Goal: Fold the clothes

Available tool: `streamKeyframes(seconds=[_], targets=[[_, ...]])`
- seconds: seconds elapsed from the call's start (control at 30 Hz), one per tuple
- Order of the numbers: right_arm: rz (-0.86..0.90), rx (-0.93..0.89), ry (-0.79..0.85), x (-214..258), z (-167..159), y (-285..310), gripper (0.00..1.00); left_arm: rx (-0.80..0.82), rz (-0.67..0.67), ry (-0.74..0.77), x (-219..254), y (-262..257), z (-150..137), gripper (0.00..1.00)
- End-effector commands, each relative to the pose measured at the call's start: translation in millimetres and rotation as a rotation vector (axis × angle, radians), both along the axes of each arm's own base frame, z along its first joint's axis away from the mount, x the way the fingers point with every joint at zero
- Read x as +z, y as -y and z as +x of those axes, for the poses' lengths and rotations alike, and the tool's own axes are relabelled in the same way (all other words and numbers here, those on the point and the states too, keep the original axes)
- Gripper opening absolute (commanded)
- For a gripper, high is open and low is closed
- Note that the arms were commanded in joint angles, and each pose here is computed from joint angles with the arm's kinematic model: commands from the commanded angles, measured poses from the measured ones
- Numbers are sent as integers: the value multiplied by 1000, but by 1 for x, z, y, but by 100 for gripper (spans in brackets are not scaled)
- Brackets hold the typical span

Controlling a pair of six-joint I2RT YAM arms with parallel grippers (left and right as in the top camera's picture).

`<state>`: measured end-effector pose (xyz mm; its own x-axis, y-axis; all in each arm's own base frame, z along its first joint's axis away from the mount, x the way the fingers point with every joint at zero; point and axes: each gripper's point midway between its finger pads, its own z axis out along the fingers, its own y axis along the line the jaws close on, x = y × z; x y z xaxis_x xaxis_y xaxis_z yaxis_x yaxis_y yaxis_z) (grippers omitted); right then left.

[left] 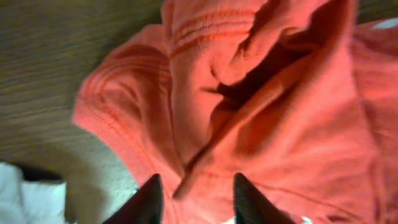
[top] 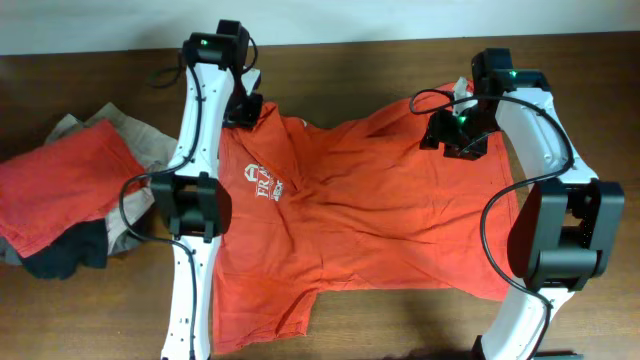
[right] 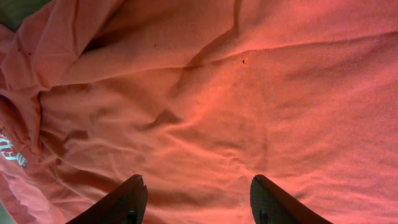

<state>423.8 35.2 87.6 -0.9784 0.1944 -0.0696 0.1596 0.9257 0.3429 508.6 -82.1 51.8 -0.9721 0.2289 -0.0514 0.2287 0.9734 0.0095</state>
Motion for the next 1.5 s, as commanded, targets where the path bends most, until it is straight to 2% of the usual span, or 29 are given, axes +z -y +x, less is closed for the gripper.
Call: streamKeyframes(seconds=[0.0,0.07,0.17,0.27,0.47,0.57,0.73,0.97,1.0,1.03,1.07,1.13,1.3,1.4,1.47], targets=[[-10,11,-14,-6,-2,-1,59,-4,-10,-19,-11,0,0,27],[-10,11,-14,-6,-2,-1,59,-11,-11,-16,-11,0,1,22],[-10,11,-15,-6,-2,-1,58,-11,-10,-13,-11,0,1,9],[-10,11,-15,-6,-2,-1,58,-11,-8,-8,-9,-1,2,6],[-10,11,-16,-6,-2,-1,58,-10,-12,16,9,-1,1,8],[-9,11,-17,-6,-3,-1,58,-12,-17,41,17,1,3,14],[-9,11,-18,-6,-3,-1,58,-14,-17,45,19,2,3,18],[-10,10,-17,-6,-3,0,58,-14,-17,45,18,2,3,18],[-10,10,-17,-6,-3,0,58,-14,-17,45,18,2,4,23],[-10,10,-17,-6,-3,0,58,-14,-16,45,18,1,4,37],[-10,10,-17,-6,-3,0,58,-13,-16,46,18,1,4,41],[-9,10,-17,-6,-3,0,58,-10,-16,45,15,0,5,44],[-9,10,-18,-6,-3,0,58,-5,-14,31,7,-3,5,41],[-10,10,-18,-6,-3,0,58,-5,-14,24,5,-3,5,26],[-9,10,-18,-6,-3,0,58,-5,-14,22,4,-2,4,24]])
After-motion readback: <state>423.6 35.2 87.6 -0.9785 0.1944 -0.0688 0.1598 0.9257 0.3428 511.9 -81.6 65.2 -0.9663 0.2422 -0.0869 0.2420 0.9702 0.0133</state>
